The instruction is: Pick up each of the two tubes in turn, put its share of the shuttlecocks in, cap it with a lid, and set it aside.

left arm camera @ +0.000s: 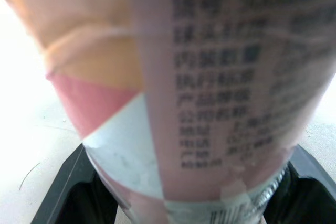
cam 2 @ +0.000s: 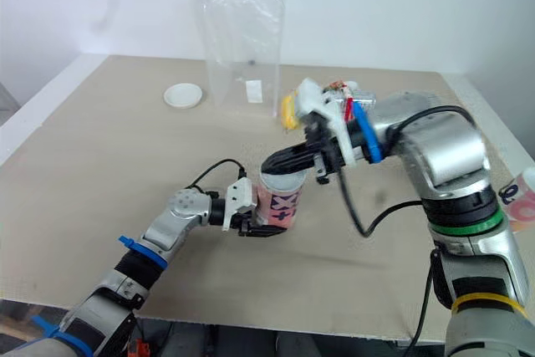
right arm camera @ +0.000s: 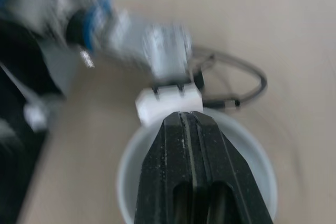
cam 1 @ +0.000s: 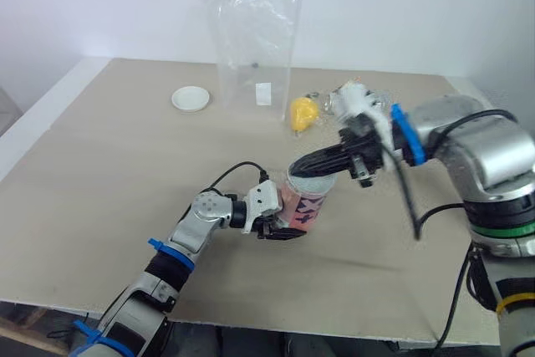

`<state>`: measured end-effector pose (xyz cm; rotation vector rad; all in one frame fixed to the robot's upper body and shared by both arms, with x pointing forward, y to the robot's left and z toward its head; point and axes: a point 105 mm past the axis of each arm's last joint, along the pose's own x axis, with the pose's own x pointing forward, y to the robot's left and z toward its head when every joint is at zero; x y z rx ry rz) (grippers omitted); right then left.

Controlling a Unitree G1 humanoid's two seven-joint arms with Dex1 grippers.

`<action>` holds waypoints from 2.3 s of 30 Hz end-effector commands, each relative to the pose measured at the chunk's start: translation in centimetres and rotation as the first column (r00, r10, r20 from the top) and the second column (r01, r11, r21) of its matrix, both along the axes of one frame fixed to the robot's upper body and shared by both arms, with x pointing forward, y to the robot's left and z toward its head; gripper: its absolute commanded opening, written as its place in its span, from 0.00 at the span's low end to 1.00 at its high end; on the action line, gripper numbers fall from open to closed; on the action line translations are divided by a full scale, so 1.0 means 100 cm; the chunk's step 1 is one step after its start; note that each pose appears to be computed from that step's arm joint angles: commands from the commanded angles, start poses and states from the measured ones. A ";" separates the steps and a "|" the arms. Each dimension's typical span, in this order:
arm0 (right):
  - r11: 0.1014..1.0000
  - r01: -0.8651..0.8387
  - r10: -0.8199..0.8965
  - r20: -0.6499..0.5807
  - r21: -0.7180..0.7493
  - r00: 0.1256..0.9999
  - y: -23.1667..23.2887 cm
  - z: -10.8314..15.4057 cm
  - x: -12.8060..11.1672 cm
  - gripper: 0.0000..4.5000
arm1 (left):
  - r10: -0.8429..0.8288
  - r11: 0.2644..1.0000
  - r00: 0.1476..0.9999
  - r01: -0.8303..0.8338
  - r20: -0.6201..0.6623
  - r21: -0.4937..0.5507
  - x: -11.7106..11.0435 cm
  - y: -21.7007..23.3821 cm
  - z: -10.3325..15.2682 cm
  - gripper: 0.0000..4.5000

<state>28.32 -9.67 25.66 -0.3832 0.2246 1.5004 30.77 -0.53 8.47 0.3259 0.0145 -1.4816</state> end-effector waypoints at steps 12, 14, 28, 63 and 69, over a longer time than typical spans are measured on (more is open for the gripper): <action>0.797 0.431 -0.515 0.102 0.423 0.851 -0.078 -0.054 -0.011 0.07 | 0.062 0.997 0.998 -0.061 -0.013 0.043 0.003 0.018 -0.012 0.65; 0.778 0.464 -0.551 0.103 0.424 0.828 -0.080 -0.069 -0.013 0.23 | 0.064 0.997 0.998 -0.063 -0.016 0.040 0.003 0.019 -0.012 0.65; 0.896 0.362 -0.398 0.102 0.259 0.912 -0.062 -0.132 -0.032 0.98 | 0.025 1.000 0.999 -0.025 0.046 -0.013 0.004 0.024 0.007 1.00; 0.970 0.110 -0.144 0.147 0.216 0.979 0.008 -0.164 0.002 0.98 | 0.208 0.978 0.976 -0.205 0.063 -0.047 -0.019 0.094 0.030 1.00; 0.969 0.101 -0.135 0.143 0.224 0.980 0.020 -0.168 0.005 0.98 | 0.187 0.982 0.980 -0.186 0.068 -0.029 -0.021 0.094 0.028 1.00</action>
